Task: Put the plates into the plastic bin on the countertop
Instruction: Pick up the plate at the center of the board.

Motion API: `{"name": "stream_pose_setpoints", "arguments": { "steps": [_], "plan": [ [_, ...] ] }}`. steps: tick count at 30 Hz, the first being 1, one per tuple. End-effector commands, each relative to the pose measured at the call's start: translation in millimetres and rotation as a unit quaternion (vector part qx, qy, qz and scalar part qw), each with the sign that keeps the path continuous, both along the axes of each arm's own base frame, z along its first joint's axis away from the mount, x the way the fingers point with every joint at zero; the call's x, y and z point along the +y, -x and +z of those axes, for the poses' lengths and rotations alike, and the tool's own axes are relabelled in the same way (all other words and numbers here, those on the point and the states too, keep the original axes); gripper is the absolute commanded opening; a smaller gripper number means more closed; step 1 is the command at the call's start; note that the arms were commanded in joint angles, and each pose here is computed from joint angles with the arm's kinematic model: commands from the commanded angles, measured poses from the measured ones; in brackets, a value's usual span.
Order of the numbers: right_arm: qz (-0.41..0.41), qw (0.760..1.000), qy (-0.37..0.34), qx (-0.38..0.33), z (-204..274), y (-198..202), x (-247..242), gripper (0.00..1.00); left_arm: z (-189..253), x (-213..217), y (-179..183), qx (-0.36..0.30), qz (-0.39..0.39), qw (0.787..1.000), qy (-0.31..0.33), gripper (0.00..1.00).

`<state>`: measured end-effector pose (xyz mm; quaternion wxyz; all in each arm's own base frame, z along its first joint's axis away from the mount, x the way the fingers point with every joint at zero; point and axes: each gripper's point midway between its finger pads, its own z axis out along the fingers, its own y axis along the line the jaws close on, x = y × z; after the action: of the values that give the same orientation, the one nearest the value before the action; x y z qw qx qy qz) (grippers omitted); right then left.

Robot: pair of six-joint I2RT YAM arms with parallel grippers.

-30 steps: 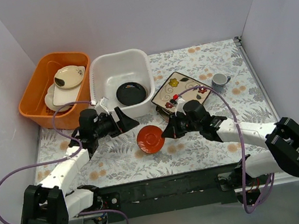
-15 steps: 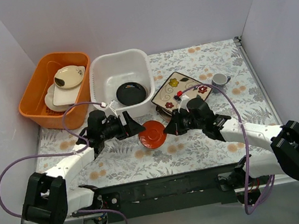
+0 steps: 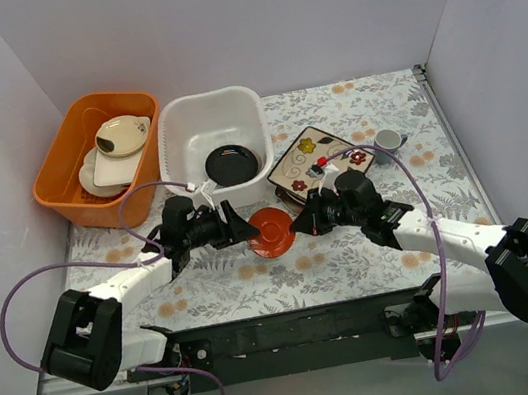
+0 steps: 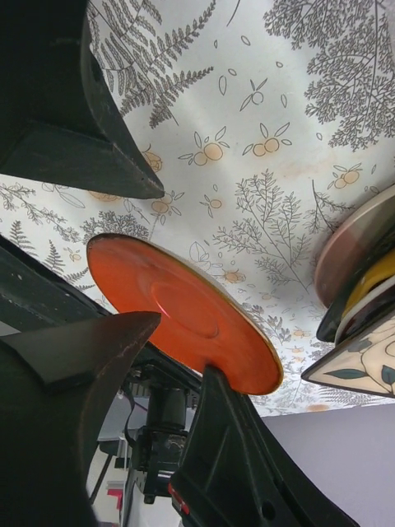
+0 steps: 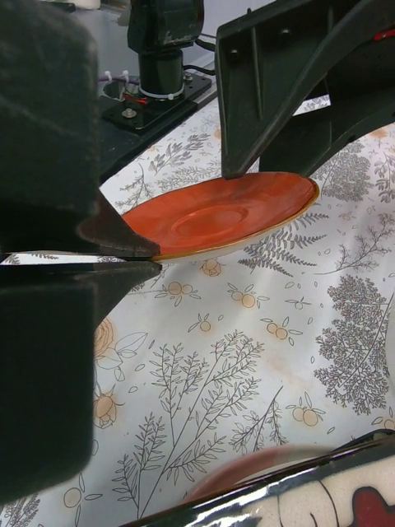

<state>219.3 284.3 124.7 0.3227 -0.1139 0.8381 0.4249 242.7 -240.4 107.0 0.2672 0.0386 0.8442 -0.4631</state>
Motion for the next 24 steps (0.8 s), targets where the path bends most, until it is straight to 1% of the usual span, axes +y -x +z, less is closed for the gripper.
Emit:
{"name": "stream_pose_setpoints", "arguments": {
  "steps": [1, 5, 6, 9, 10, 12, 13, 15, 21, 24],
  "plan": [
    [0.004, 0.998, -0.043, -0.040, 31, -4, 5, 0.01, 3, -8, 6, -0.009, -0.019, 1.000, 0.020, 0.54],
    [0.009, 0.998, -0.048, -0.037, 31, -1, 6, 0.01, 2, -12, 8, -0.004, -0.022, 0.999, 0.028, 0.47],
    [0.011, 0.998, -0.049, -0.037, 31, 0, 6, 0.01, 1, -13, 9, -0.003, -0.023, 0.999, 0.029, 0.43],
    [0.019, 0.998, -0.057, -0.037, 32, 3, 8, 0.01, 0, -17, 13, -0.001, -0.031, 0.999, 0.032, 0.37],
    [0.022, 0.998, -0.057, -0.033, 31, 4, 8, 0.01, 0, -18, 14, -0.001, -0.033, 0.999, 0.033, 0.31],
    [0.027, 0.997, -0.060, -0.031, 30, 5, 10, 0.01, 0, -19, 15, -0.001, -0.035, 0.999, 0.034, 0.24],
    [0.031, 0.997, -0.059, -0.028, 28, 6, 10, 0.01, 0, -19, 15, -0.001, -0.034, 0.999, 0.035, 0.14],
    [0.035, 0.997, -0.057, -0.025, 25, 8, 11, 0.01, -2, -19, 16, 0.001, -0.031, 0.999, 0.035, 0.00],
    [0.034, 0.998, -0.048, -0.027, 19, 7, 9, 0.01, -1, -17, 16, 0.000, -0.024, 0.999, 0.034, 0.00],
    [0.036, 0.998, -0.047, -0.032, 20, 7, 9, 0.05, -1, -17, 14, -0.002, -0.023, 0.999, 0.031, 0.00]
  ]
}}
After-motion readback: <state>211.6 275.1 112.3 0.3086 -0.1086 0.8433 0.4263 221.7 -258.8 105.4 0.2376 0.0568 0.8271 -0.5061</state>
